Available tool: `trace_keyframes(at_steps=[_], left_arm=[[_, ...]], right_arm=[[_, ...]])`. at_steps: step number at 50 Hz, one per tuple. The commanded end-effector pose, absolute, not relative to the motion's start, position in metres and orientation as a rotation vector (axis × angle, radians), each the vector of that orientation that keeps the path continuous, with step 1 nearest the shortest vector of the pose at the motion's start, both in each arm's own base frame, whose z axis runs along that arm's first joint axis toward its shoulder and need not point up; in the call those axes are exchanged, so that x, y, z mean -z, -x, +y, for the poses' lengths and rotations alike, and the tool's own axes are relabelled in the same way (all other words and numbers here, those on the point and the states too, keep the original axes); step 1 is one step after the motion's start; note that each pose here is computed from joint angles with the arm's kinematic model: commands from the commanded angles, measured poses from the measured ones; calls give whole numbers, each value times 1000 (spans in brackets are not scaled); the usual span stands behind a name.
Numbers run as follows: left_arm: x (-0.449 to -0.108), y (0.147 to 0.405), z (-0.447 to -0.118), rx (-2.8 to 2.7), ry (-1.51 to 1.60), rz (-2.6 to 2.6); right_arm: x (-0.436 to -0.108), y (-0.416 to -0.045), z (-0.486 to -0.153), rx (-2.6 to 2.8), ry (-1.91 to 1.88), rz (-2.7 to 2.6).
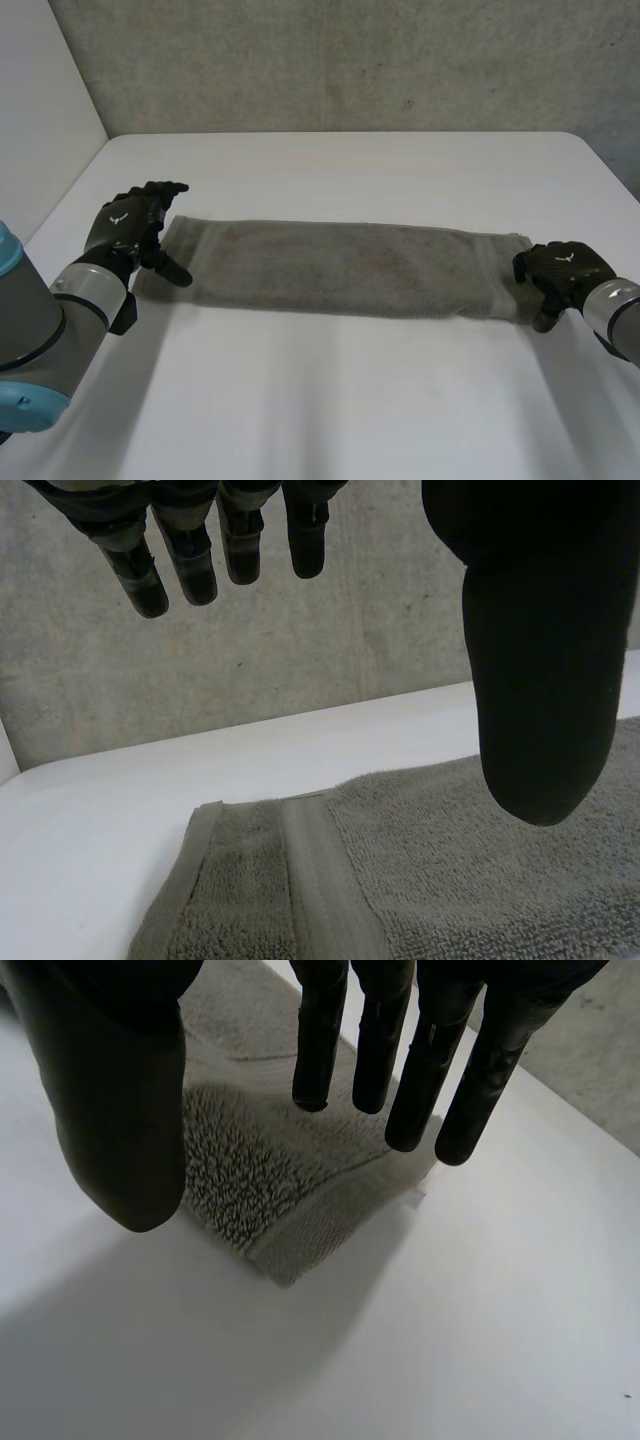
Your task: Fold the laundry
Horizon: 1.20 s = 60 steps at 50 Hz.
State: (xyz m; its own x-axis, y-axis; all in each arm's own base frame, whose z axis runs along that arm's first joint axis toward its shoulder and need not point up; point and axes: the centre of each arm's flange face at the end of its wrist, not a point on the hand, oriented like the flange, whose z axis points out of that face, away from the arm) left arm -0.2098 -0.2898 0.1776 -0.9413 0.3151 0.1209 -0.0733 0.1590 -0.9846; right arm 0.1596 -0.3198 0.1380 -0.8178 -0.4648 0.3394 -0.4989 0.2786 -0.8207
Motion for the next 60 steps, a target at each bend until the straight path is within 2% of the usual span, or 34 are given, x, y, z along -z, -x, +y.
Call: trace_keyframes(at_steps=[1, 4, 14, 20, 21, 22, 23, 24, 25, 27, 28, 30, 31, 33, 34, 35, 36, 38, 39, 41, 47, 52, 60], left_arm=[[-177, 210, -290, -1845, 237, -2145], [-177, 211, -289, -1845, 242, -2144], [-177, 212, -288, -1841, 245, -2144], [-177, 212, -288, -1843, 245, -2142], [-177, 212, -288, -1841, 245, -2144], [-177, 212, -288, -1841, 245, -2144], [-177, 212, -288, -1841, 245, -2144], [-177, 213, -287, -1841, 247, -2143], [-177, 213, -287, -1841, 247, -2143], [-177, 213, -287, -1841, 247, -2143], [-177, 213, -287, -1841, 247, -2143], [-177, 213, -287, -1842, 247, -2142], [-177, 213, -287, -1842, 247, -2142], [-177, 212, -287, -1843, 245, -2143], [-177, 213, -287, -1842, 247, -2142], [-177, 213, -287, -1841, 247, -2143], [-177, 213, -287, -1841, 247, -2143], [-176, 213, -286, -1838, 249, -2147], [-176, 213, -286, -1838, 249, -2147], [-175, 213, -286, -1841, 250, -2146], [-175, 214, -285, -1841, 257, -2139], [-175, 214, -285, -1842, 257, -2138], [-173, 214, -285, -1840, 258, -2141]], right_arm=[[-123, -158, -326, -1580, -936, -2511], [-126, -148, -335, -1587, -886, -2490], [-165, -69, -379, -1522, -663, -2220], [-179, -61, -389, -1485, -732, -2090], [-188, -69, -390, -1513, -739, -2061], [-199, -94, -387, -1575, -780, -2027], [-199, -94, -387, -1575, -781, -2027], [-215, -125, -380, -1664, -839, -1978], [-215, -126, -380, -1665, -839, -1977], [-237, -190, -359, -1826, -981, -1885], [-237, -190, -359, -1827, -981, -1885], [-246, -252, -328, -1954, -1134, -1790], [-246, -253, -328, -1955, -1135, -1790], [-243, -320, -287, -2095, -1318, -1689], [-243, -320, -287, -2096, -1319, -1689], [-233, -350, -265, -2139, -1425, -1645], [-233, -350, -265, -2139, -1426, -1644], [-208, -391, -232, -2158, -1601, -1575], [-208, -391, -232, -2158, -1602, -1575], [-177, -413, -217, -2111, -1718, -1550], [-137, -440, -202, -2074, -1832, -1551], [-127, -443, -199, -2061, -1859, -1561], [-131, -446, -195, -2078, -1874, -1546]])
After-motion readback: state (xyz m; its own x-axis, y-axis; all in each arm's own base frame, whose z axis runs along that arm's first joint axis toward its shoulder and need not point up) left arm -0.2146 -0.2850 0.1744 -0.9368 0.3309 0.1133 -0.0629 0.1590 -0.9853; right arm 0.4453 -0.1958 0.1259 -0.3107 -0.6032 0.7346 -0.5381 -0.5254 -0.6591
